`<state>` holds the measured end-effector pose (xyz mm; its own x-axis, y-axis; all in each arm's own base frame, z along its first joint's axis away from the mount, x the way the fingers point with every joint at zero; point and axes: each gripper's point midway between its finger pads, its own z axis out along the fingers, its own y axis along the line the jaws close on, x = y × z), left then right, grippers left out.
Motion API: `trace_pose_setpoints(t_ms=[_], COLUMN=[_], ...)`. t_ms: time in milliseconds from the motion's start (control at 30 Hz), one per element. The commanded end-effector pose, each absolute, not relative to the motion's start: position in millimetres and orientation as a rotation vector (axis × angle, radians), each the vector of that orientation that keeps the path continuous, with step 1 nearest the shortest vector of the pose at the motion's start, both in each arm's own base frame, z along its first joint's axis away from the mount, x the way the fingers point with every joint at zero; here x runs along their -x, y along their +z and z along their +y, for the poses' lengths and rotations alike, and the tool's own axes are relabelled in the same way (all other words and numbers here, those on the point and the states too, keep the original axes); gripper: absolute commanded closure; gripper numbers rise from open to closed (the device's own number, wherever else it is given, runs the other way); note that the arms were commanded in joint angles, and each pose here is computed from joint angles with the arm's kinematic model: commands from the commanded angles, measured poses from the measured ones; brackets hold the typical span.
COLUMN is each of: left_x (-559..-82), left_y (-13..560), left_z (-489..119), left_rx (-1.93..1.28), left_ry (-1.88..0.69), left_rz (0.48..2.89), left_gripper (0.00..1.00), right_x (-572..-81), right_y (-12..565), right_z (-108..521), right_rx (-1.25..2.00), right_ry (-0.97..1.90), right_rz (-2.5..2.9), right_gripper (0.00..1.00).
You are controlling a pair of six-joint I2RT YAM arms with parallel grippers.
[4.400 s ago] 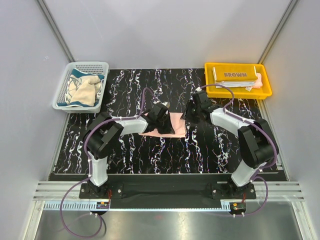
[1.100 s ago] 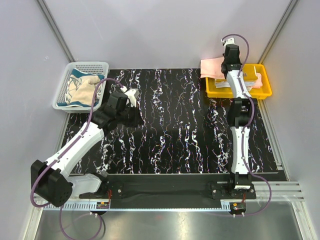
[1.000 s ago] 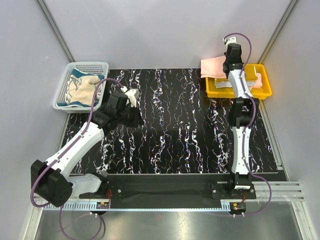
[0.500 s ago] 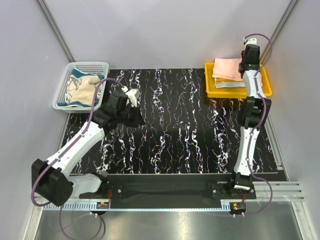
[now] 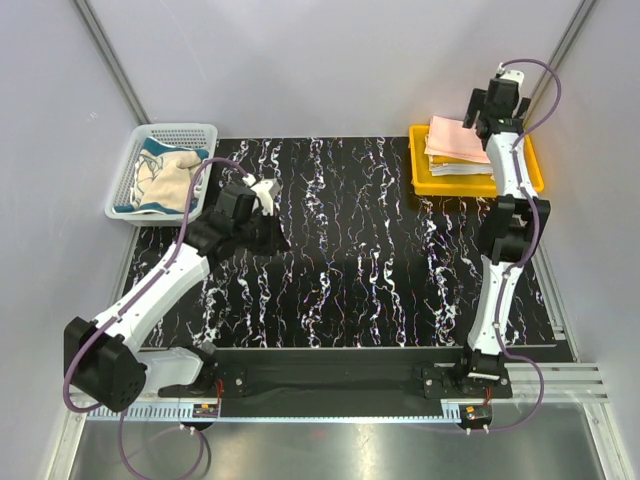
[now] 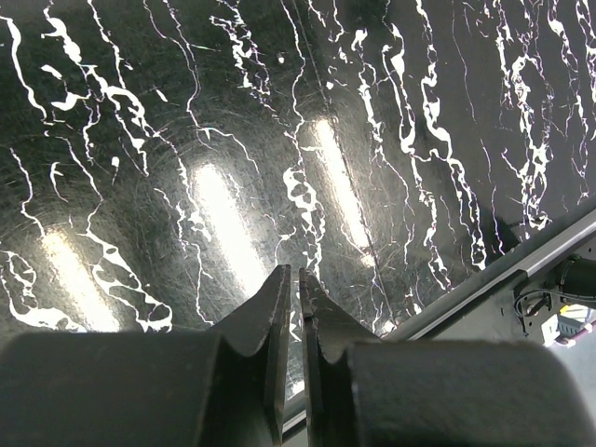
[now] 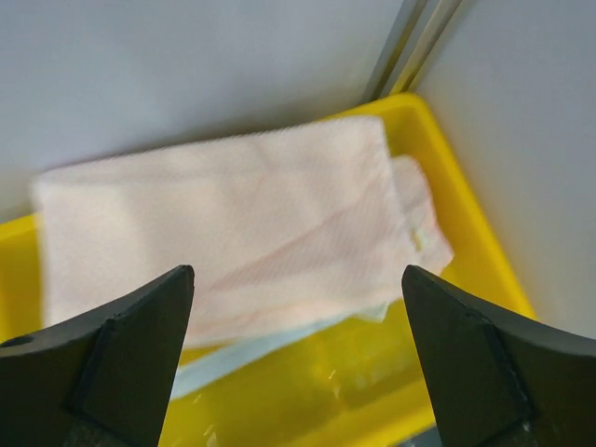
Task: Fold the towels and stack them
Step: Neatly place the folded towel into the bin
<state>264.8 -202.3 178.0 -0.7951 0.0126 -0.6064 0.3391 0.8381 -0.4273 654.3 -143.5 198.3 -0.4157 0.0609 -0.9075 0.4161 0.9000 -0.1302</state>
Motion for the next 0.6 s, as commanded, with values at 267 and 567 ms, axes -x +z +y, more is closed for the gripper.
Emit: trace_pose_setpoints(t_ms=[267,567], left_x=[-273.7,-279.3], left_y=[224.4,216.1], left_z=[-170.4,-155.3], left_rx=[-0.203,-0.124], left_ry=[-0.534,-0.46], left_rz=[2.25,2.219], left_gripper=[0.86,0.84], right_x=[-491.2,-377.7], right_y=[214.9,168.2], right_z=[75.3,96.0], right_rx=[-0.325,-0.382], right_ry=[0.075,0.307], right_rz=[2.076,2.119], right_gripper=[0.0,0.0])
